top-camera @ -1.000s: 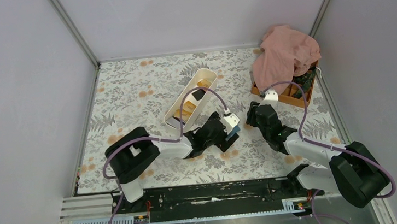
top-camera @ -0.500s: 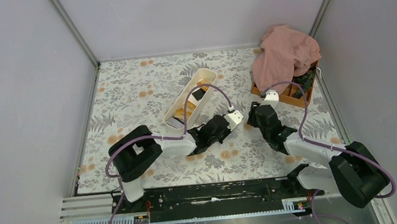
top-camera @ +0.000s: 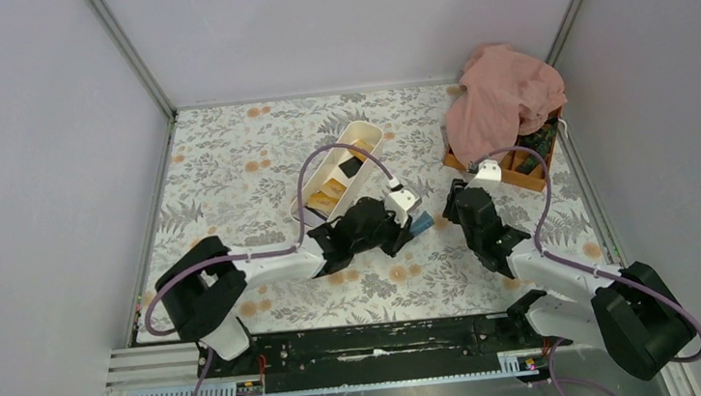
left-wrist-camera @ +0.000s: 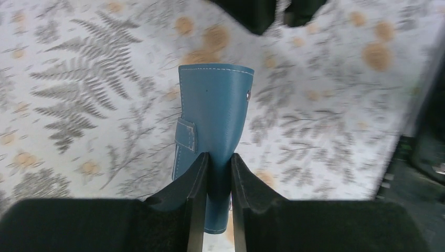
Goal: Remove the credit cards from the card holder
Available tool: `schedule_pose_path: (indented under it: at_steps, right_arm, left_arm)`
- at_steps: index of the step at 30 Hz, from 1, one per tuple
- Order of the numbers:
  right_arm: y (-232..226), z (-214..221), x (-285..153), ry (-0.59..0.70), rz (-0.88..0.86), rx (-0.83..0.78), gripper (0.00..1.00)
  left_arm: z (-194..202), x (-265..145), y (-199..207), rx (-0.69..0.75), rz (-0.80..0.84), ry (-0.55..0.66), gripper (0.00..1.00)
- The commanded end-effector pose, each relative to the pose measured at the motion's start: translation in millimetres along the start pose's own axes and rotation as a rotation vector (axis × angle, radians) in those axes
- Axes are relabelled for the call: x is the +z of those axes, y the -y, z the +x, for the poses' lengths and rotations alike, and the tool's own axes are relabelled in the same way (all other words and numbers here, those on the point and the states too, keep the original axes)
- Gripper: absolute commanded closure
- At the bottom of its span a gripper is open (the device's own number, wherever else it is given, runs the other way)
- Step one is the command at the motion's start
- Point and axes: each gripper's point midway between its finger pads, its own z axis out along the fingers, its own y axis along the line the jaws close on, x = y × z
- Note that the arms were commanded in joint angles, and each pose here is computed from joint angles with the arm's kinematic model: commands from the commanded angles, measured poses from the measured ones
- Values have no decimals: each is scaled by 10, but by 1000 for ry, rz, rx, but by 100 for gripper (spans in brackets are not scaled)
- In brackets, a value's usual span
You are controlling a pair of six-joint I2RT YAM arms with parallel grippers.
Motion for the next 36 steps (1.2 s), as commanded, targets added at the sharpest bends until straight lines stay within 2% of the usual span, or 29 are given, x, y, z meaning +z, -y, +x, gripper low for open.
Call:
schedule_pose_path:
  at_steps: [1, 6, 8, 15, 20, 23, 26, 28, 29, 31, 33, 35, 36]
  right_arm:
    - [83, -184, -32, 82, 48, 46, 51]
    - [117, -220, -69, 108, 52, 67, 51]
    - [123, -231, -79, 115, 51, 72, 51]
    - [134, -176, -27, 101, 67, 49, 52]
    - [125, -150, -7, 86, 68, 36, 51]
    - [110, -148, -6, 84, 60, 37, 51]
    - [101, -139, 1, 79, 58, 32, 51]
    - [84, -135, 5, 74, 51, 32, 51]
    - [71, -127, 6, 70, 45, 32, 51]
    - [-3, -126, 15, 61, 9, 23, 50]
    - [-126, -106, 25, 40, -50, 0, 50]
    - [-246, -50, 47, 3, -95, -28, 55]
    - [-303, -5, 66, -24, -109, -48, 59]
  left_arm:
    - [-401, -201, 492, -126, 282, 118, 100]
    - [-424, -220, 589, -284, 475, 119, 100]
    - [-389, -162, 551, -337, 506, 100, 100]
    - [114, 275, -53, -411, 205, -59, 97]
    - [343, 292, -571, -417, -67, -128, 92]
    - [316, 178, -828, -391, -220, -112, 80]
    - [301, 9, -1116, -349, -393, -103, 29]
    - [266, -94, -1234, -327, -466, -85, 6]
    - [234, -138, -1268, -320, -486, -69, 1]
    - [135, -226, -1289, -302, -511, -12, 0]
    - [48, -320, -1287, -292, -523, 60, 0]
    - [-56, -388, -1269, -309, -517, 132, 1]
    - [-75, -415, -1266, -323, -517, 152, 5]
